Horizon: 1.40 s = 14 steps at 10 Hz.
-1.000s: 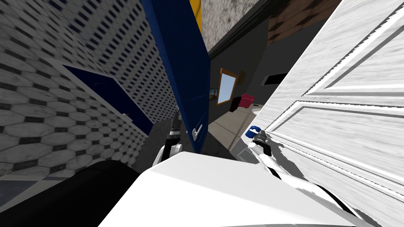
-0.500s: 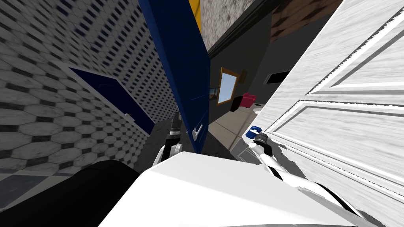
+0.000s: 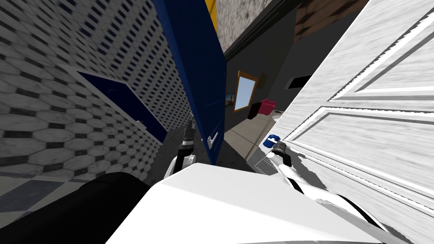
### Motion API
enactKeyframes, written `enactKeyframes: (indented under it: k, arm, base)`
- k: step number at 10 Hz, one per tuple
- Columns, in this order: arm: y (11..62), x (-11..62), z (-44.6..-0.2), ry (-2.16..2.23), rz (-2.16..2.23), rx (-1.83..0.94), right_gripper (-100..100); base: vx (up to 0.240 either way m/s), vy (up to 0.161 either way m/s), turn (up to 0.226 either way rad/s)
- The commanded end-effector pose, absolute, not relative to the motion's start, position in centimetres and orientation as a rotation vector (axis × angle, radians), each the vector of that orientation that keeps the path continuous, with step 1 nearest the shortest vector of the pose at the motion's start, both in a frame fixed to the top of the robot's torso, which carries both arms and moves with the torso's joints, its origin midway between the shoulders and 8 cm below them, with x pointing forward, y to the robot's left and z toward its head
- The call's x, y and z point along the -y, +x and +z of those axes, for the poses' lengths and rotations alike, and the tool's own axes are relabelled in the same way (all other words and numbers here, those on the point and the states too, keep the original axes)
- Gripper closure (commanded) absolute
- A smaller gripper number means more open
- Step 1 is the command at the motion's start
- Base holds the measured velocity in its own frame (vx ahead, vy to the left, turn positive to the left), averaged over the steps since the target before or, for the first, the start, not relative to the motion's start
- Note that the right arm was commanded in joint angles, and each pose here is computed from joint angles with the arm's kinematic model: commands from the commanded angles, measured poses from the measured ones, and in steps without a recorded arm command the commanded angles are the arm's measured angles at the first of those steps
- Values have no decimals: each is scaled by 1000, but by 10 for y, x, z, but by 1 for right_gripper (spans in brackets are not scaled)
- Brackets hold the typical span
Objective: Pull the door open
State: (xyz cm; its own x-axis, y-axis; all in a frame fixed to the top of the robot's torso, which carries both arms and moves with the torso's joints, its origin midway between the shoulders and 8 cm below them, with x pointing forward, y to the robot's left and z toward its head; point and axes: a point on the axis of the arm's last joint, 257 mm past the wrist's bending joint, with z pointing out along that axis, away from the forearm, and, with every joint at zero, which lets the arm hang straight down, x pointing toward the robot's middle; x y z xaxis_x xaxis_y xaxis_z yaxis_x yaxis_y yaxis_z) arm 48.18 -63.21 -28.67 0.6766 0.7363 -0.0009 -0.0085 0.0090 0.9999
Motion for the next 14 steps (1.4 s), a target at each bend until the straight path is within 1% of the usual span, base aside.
enactKeyframes:
  k: [1, 4, 7, 9, 14]
  arm:
    - [486, 620, -293, 1465, 665, -667, 100]
    - [506, 594, -293, 1448, 718, -719, 100]
    - [521, 572, -293, 1434, 759, -759, 100]
    - [522, 566, -298, 1439, 766, -776, 100]
    - [535, 545, -294, 1412, 821, -824, 100]
  base:
    - [-207, 36, 51]
    - [-226, 42, 28]
    - [-264, -14, 52]
    - [-128, -3, 49]
    - [-225, -16, 95]
